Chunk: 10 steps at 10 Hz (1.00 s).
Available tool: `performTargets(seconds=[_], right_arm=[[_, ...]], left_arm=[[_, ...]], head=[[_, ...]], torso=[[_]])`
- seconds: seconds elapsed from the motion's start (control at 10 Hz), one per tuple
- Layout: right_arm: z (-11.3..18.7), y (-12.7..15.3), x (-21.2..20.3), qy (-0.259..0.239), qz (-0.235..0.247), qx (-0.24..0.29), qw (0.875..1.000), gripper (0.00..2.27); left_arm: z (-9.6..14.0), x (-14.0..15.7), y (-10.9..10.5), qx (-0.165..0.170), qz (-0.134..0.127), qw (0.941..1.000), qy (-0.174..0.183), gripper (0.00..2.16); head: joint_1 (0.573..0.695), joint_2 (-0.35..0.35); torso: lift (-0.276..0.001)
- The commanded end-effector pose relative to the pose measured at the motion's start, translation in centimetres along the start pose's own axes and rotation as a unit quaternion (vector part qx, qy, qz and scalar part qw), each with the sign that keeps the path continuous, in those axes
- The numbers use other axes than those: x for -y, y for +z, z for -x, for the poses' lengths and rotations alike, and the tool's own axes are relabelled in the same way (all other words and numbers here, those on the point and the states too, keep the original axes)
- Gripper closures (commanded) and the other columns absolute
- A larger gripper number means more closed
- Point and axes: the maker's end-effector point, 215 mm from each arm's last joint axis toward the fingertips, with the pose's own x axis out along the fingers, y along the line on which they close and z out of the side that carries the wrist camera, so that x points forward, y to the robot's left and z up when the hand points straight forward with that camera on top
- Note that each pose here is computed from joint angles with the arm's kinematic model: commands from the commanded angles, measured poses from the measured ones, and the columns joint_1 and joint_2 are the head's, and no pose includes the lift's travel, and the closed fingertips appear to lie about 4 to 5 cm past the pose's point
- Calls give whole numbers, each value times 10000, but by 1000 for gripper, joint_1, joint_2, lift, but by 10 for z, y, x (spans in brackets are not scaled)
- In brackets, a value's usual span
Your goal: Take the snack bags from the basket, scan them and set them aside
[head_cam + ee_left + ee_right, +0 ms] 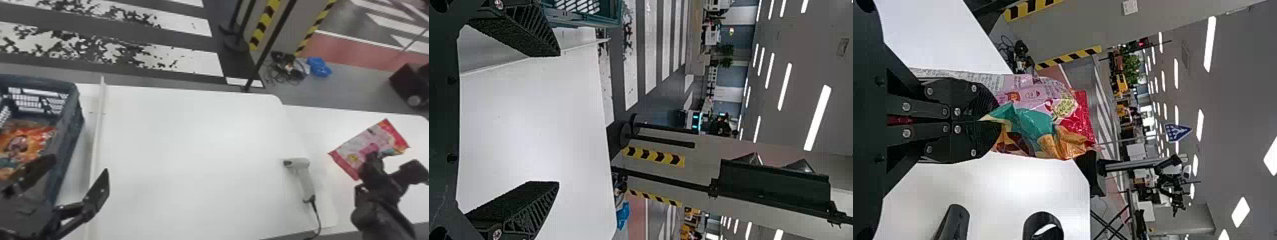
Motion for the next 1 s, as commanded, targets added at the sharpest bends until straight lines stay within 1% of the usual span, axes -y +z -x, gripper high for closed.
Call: performTargets(seconds=[0.0,0.1,0.2,0.4,0.5,0.6,0.7,0.8,0.9], right_arm=[[3,-14,-11,40,143,-102,9998,1936],[6,-22,-9,-37,172,-159,9997,616],[9,-30,-5,-180,228,-219,9993,-2],[12,-23,-6,-162,282,-147,9994,49],[18,-15,-14,-74,295,-46,9995,53],[32,-6,-35,191,302,95,9993,56],[56,5,-67,642,212,222,9975,63],[91,9,-108,1165,173,348,9924,63],[122,9,-148,1668,243,403,9849,66]], left_arm=[[0,0,-1,-9,-3,10000,-13,73],[0,0,1,12,-10,10000,-13,73],[0,-1,2,21,-15,10000,0,73],[0,-1,3,33,-24,10000,11,73],[0,0,6,66,-18,10000,12,73],[0,2,8,95,-12,10000,17,73],[0,0,11,135,-33,9998,105,73],[0,2,11,145,-26,9998,104,73],[1,-2,14,169,-25,9997,192,73]], head=[[695,-350],[695,-350],[695,-350],[695,-350],[695,-350],[695,-350],[695,-350],[695,-350],[695,-350]], torso=[[-75],[-75],[-75],[-75],[-75],[-75],[-75],[-75],[-75]])
